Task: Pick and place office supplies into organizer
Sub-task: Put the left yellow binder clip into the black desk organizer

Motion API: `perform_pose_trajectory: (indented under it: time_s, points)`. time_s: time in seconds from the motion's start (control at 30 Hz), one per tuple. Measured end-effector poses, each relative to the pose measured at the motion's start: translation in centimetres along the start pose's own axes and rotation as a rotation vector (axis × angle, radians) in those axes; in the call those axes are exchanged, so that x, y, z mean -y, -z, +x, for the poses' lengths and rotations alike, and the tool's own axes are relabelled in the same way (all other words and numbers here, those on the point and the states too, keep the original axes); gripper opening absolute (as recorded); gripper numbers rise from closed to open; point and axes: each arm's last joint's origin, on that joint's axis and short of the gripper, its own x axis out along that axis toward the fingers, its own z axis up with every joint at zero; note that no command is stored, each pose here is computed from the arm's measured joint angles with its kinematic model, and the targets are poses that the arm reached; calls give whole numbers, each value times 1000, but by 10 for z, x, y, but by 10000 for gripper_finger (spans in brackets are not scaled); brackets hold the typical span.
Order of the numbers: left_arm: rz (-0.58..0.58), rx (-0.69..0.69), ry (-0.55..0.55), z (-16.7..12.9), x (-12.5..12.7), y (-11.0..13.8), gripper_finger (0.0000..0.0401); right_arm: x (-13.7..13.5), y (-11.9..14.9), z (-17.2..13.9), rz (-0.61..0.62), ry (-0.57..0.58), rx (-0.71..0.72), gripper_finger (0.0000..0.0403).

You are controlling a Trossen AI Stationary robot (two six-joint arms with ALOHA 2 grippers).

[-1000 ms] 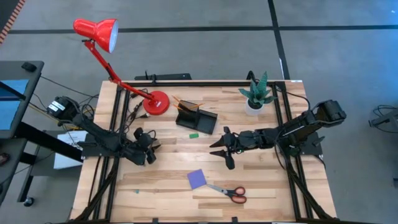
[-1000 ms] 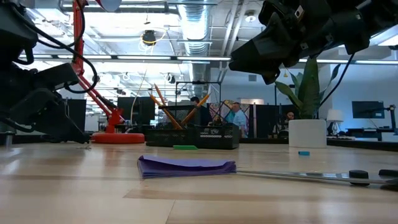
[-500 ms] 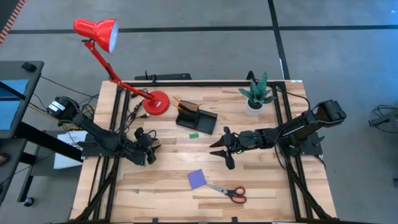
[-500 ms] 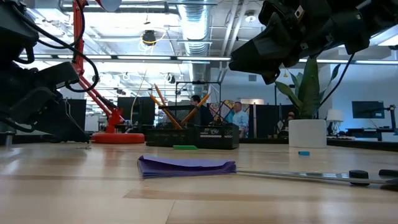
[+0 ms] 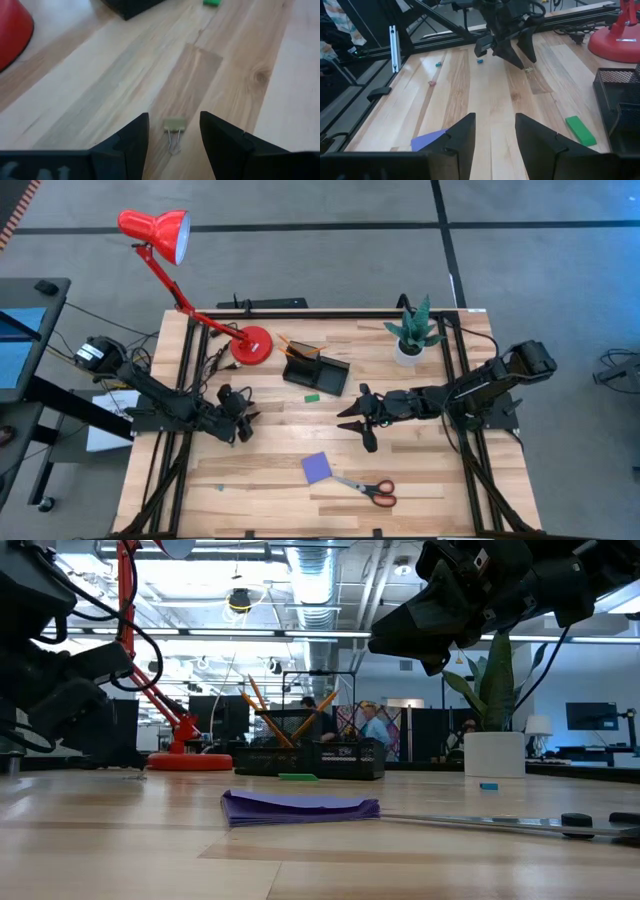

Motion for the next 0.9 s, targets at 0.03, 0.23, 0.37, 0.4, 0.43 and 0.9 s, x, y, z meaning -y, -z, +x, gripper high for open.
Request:
perform_pose_trajectory:
  time_s: [0.03, 0.23, 0.37, 0.4, 0.43, 0.9]
  points:
    - [3, -11, -2, 0, -1, 1, 169, 0, 0, 0, 0, 0, 0, 134]
    - [10, -11, -12, 0, -1, 1, 169, 0, 0, 0, 0, 0, 0, 134]
    - [10, -21, -21, 1, -2, 3, 169, 0, 0, 0, 0, 0, 0, 134]
    - [14, -24, -25, 2, -2, 4, 169, 0, 0, 0, 0, 0, 0, 134]
    - [17, -24, -29, 3, -1, 5, 169, 0, 0, 0, 0, 0, 0, 134]
    - [-20, -8, -98, 19, 3, 17, 169, 0, 0, 0, 0, 0, 1, 134]
